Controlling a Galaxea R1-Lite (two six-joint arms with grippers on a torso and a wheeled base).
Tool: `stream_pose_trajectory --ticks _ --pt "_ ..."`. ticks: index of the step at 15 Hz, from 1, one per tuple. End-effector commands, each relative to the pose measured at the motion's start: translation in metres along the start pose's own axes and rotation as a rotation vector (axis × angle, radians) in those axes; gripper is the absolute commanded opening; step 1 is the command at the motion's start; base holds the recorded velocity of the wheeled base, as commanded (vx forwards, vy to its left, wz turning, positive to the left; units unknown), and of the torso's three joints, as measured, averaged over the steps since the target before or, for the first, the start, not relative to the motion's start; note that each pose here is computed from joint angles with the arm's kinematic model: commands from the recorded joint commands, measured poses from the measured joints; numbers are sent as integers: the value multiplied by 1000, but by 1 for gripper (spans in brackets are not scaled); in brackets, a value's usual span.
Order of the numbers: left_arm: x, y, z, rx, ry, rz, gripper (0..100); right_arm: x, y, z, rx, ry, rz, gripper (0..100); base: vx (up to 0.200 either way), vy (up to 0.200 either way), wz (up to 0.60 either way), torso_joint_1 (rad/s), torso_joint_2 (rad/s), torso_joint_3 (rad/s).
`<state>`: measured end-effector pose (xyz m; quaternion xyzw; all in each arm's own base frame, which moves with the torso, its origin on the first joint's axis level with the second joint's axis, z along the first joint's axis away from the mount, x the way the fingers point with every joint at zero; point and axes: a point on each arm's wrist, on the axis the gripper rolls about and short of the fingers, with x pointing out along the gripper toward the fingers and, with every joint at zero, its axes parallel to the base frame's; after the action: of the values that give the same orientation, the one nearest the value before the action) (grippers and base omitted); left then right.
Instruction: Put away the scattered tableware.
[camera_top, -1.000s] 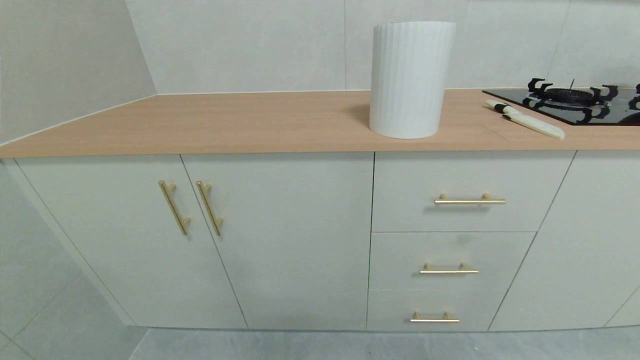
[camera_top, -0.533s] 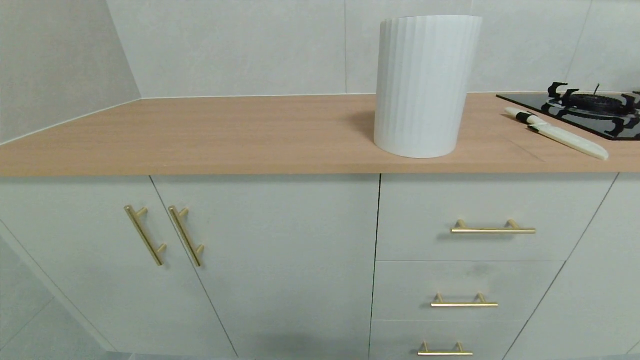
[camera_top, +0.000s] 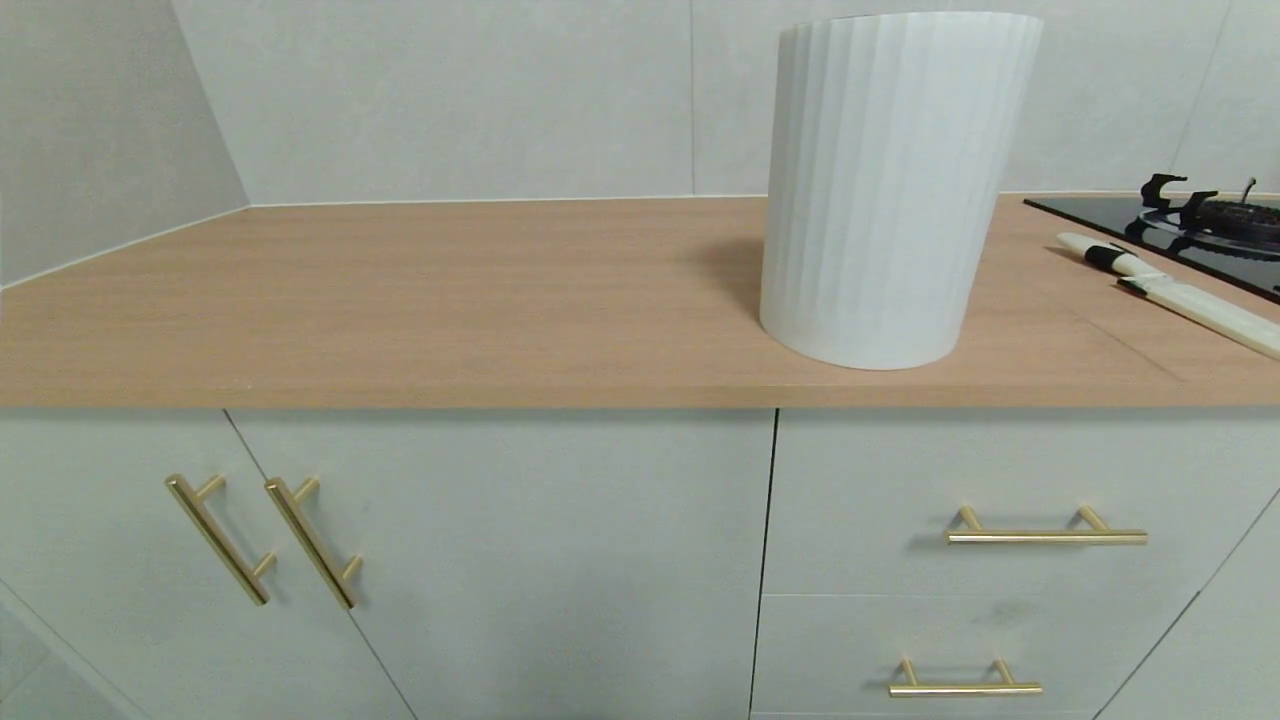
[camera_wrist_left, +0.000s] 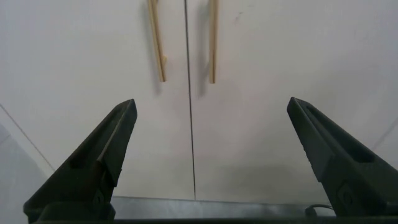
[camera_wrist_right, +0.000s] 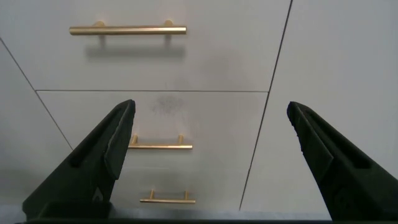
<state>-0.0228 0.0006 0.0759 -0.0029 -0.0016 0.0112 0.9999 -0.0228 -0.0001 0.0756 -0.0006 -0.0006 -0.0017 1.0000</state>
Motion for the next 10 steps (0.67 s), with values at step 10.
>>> stream_pose_trajectory --ticks 10 --pt "0 0 0 0 2 1 100 0 0 0 0 1 0 100 0 0 -60 1 0 0"
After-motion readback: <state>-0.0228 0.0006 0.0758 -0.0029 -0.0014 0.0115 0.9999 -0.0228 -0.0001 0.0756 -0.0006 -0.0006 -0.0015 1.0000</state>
